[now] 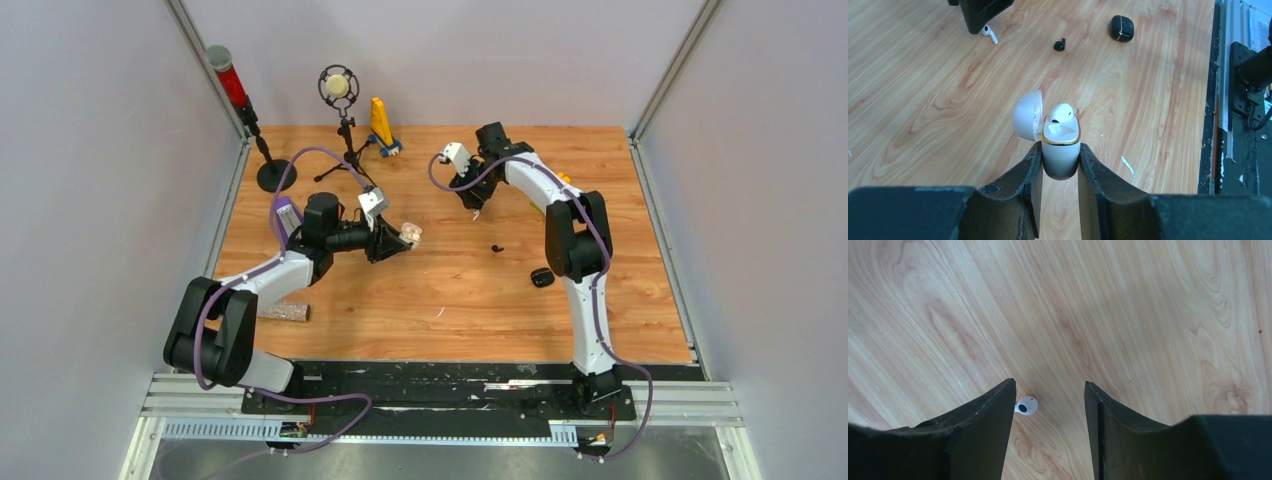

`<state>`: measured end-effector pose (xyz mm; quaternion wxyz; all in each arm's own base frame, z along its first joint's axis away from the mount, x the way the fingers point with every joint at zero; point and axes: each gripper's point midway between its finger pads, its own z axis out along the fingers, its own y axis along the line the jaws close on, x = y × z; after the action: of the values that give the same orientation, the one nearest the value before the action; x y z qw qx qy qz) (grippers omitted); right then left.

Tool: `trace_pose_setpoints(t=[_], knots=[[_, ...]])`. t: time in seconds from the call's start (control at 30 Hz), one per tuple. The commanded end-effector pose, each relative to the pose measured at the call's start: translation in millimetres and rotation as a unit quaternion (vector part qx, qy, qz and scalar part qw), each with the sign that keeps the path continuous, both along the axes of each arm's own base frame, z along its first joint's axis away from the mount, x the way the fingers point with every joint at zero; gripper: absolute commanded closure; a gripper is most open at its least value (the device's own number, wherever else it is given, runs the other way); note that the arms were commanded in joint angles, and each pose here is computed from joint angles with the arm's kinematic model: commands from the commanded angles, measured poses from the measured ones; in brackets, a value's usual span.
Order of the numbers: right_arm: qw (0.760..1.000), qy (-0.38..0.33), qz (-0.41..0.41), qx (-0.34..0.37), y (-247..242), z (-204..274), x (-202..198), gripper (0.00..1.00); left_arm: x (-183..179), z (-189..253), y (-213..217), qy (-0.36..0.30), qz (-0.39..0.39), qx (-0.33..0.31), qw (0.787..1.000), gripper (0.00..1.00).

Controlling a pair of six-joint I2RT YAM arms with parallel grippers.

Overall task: Insert the wireless bluetooth earbuds into the charging case
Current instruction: Pick up the earbud from the center of the board.

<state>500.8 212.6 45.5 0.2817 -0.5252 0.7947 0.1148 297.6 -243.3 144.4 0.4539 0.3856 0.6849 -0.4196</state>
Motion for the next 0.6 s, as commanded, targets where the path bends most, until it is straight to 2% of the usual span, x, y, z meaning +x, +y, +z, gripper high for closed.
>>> trace_pose_setpoints(t=[0.0,0.23,0.57], knots=[[0.999,0.018,-0.048,-0.016,3.5,17.1,-0.2,0.45,3.1,10.7,-0.5,-0.036,-0.005,-0.005,0.999,0.79],[0.994,0.039,-0.068,-0.079,5.3,7.9,-14.8,0.45,3.0,11.1,-0.4,-0.039,-0.005,-0.006,0.999,0.79],[0.985,0.047,-0.108,-0.127,-6.6,-6.2,-6.8,0.52,0.5,14.5,0.1,-0.046,-0.007,-0.008,0.999,0.79]])
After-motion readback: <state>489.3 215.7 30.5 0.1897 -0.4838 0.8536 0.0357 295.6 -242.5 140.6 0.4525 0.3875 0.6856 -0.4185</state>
